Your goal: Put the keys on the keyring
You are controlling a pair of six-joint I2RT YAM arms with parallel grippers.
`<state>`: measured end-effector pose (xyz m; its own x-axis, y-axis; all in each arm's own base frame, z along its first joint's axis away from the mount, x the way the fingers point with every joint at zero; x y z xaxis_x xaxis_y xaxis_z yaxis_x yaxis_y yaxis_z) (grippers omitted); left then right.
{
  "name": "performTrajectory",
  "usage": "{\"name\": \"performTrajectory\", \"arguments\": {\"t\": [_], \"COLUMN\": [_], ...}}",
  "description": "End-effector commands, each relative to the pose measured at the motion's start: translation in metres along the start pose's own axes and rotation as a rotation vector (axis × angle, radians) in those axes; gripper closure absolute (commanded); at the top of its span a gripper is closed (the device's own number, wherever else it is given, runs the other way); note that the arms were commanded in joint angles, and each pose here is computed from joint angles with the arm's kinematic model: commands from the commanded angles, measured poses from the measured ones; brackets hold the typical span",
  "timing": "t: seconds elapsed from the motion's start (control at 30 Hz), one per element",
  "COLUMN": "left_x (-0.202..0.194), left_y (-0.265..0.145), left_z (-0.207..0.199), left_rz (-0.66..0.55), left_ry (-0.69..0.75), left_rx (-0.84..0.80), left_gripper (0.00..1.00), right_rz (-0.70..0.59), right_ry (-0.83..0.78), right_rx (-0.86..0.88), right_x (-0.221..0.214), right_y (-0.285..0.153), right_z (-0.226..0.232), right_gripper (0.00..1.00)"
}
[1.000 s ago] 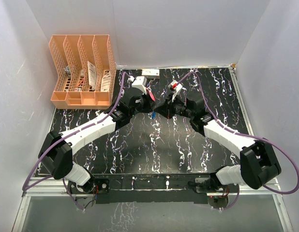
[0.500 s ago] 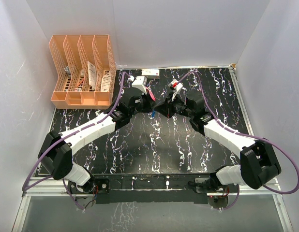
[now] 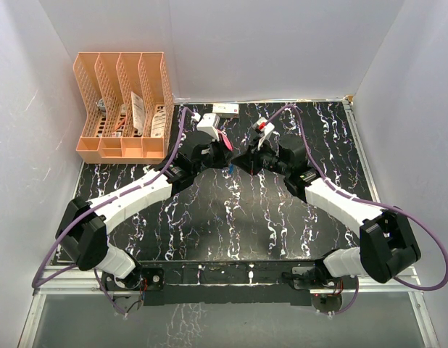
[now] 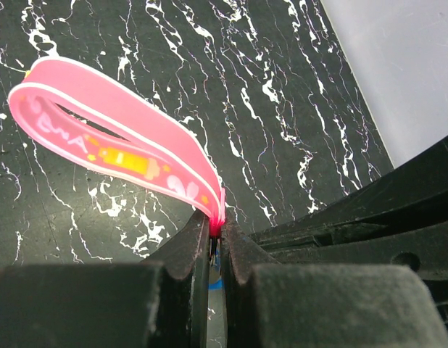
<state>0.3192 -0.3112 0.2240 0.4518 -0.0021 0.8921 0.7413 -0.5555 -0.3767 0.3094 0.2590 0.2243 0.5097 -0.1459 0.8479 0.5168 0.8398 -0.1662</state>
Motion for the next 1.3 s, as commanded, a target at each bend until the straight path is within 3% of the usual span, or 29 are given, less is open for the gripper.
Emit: {"name": "performTrajectory", "arguments": {"t": [0.0,0.73,1.27], "left_x": [0.016,0.019,0.018], "left_y": [-0.018,-0.024,-0.012], "left_z": [-0.009,-0.004,-0.003], "left_rz": [-0.046,-0.067,-0.065], "left_ry": [0.004,0.003,0.006], "left_rx": [-0.04,-0.017,0.002], "left_gripper": [1.0,1.0,1.0], "right_rz": [-0.089,-0.085,-0.074], "right_ry": [-0.062,-0.05,-0.041], "right_rx": [-0.001,-0.041,0.03], "right_x": [0.033,0.029,0.029], "right_y": [0.004,0.0,-0.002], "right_z": [0.005,-0.003,0.011], "right_gripper": [1.0,1.0,1.0]}}
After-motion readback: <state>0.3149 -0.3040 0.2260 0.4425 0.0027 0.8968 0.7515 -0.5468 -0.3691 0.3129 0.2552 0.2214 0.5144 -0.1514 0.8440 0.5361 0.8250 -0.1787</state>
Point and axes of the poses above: each gripper's point midway between its finger pads, its own y axis out along the fingers, its own z axis along the line the jaws close on, x = y × z, the point moved 2 cm from there along -y, back along the fingers, and after that the axes turned 13 degrees about y, right-handed, at the moved point
